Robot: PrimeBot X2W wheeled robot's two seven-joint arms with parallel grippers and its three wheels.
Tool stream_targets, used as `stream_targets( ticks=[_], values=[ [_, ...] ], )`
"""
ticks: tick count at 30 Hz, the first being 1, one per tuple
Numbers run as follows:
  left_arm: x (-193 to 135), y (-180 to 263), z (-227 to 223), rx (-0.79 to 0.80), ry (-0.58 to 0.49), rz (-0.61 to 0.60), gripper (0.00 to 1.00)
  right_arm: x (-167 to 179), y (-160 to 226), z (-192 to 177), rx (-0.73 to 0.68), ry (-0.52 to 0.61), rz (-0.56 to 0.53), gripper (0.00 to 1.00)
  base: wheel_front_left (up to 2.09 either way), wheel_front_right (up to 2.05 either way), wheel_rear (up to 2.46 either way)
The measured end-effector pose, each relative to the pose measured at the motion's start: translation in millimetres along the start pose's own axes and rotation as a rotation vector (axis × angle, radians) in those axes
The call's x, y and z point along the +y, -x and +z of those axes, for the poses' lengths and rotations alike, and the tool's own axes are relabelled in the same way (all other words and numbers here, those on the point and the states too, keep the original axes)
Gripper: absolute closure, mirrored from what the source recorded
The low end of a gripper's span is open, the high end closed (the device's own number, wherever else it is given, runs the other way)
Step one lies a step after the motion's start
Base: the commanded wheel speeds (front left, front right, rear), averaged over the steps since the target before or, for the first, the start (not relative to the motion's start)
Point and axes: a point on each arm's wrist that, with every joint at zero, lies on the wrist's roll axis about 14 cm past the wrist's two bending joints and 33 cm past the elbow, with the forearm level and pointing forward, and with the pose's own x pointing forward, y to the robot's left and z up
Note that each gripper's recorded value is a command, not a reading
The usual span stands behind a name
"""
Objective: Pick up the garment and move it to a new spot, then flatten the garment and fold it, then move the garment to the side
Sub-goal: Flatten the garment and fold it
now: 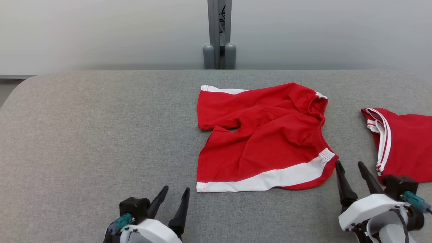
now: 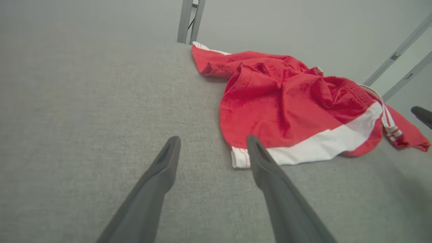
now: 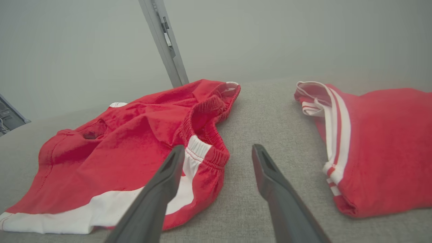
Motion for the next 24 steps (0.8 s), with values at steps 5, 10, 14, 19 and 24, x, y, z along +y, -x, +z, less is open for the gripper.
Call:
stream_targets(
  ticks=[5,10,14,19,24],
  values=[
    [8,-7,2,0.017,-0.017,0.015,0.0,4,-13,-10,0.048,-0.036,0.003,0.0,0.0,0.0,0.0],
    [14,-6,5,0.005,-0.01,0.034,0.0,15,-24,-17,0.083,-0.042,0.033,0.0,0.0,0.0,0.0],
    [19,-4,9,-0.009,-0.004,0.049,0.0,22,-32,-25,0.12,-0.032,0.055,0.0,0.0,0.0,0.0],
    [23,-2,12,-0.024,-0.003,0.061,0.0,22,-39,-29,0.144,-0.033,0.051,0.0,0.0,0.0,0.0],
    [24,-3,13,-0.027,-0.006,0.065,0.0,19,-44,-32,0.155,-0.061,0.032,0.93,0.0,0.0,0.0]
  ],
)
